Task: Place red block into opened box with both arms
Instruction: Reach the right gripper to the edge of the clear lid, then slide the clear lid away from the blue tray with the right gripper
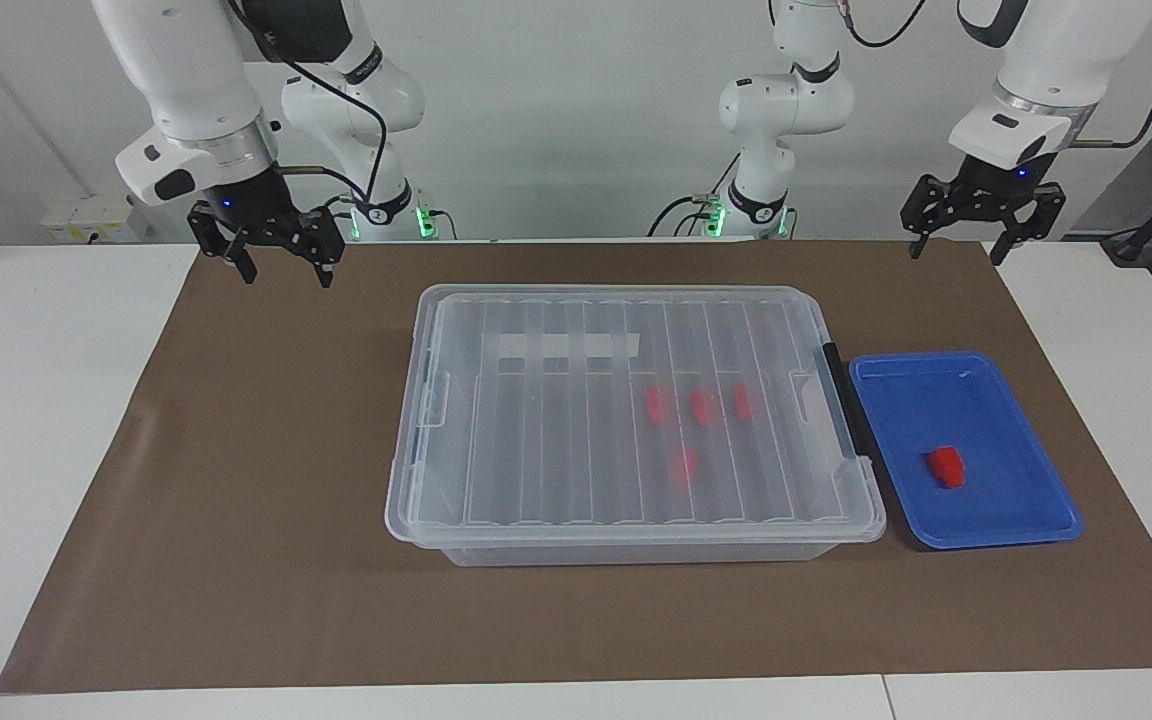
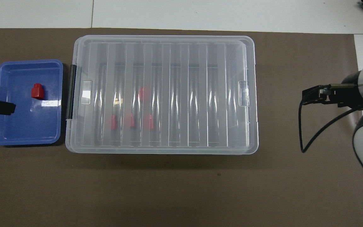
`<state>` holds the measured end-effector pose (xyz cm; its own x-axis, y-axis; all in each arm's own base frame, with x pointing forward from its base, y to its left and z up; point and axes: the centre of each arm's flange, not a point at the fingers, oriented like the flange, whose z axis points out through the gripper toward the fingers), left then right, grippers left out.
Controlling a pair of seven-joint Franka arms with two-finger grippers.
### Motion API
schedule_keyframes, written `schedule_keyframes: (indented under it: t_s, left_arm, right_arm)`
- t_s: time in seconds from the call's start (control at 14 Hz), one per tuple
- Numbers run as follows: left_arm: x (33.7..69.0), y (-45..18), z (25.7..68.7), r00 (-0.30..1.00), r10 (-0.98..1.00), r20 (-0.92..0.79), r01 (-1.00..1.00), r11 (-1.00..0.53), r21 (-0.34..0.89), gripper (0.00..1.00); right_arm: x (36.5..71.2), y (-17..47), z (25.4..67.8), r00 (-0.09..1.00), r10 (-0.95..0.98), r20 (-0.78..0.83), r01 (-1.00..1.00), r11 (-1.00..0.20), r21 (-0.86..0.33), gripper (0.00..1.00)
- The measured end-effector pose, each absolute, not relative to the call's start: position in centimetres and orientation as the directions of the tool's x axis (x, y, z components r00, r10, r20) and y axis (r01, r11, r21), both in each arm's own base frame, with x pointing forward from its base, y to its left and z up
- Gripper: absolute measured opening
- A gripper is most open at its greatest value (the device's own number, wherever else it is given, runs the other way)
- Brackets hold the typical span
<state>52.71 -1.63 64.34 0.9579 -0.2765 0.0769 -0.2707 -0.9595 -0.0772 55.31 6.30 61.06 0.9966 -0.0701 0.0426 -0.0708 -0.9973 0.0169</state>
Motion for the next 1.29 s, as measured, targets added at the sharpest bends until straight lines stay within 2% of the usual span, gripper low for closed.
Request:
schedule_keyframes:
  t_s: [0.57, 0.86, 0.93, 1.07, 1.29]
  left_arm:
    - [52.7, -1.6, 64.3, 0.958, -0.276, 0.077, -0.271, -0.960, -0.077, 1.00]
    - [52.7, -1.6, 64.3, 0.958, -0.276, 0.077, -0.271, -0.960, -0.077, 1.00]
    - [52.7, -1.6, 64.3, 0.958, -0.276, 0.077, -0.271, -0.960, -0.077, 1.00]
    - [52.7, -1.6, 64.3, 0.958, -0.276, 0.077, -0.271, -0.960, -0.077, 1.00]
    - [52.7, -1.6, 64.3, 0.958, -0.276, 0.077, -0.271, -0.960, -0.077, 1.00]
  right_arm:
    - [56.5, 12.8, 54.9, 0.993, -0.083, 0.089, -0.083, -0.997, -0.006, 0.84]
    - [57.7, 13.5, 51.7, 0.994, -0.078, 0.082, -0.078, -0.997, -0.007, 0.83]
    - [57.9, 13.7, 50.9, 0.994, -0.076, 0.079, -0.076, -0.997, -0.007, 0.78]
    - [58.2, 14.3, 49.4, 0.995, -0.066, 0.076, -0.066, -0.998, -0.007, 0.76]
    - [58.2, 14.9, 47.8, 0.996, -0.056, 0.063, -0.056, -0.998, -0.004, 0.76]
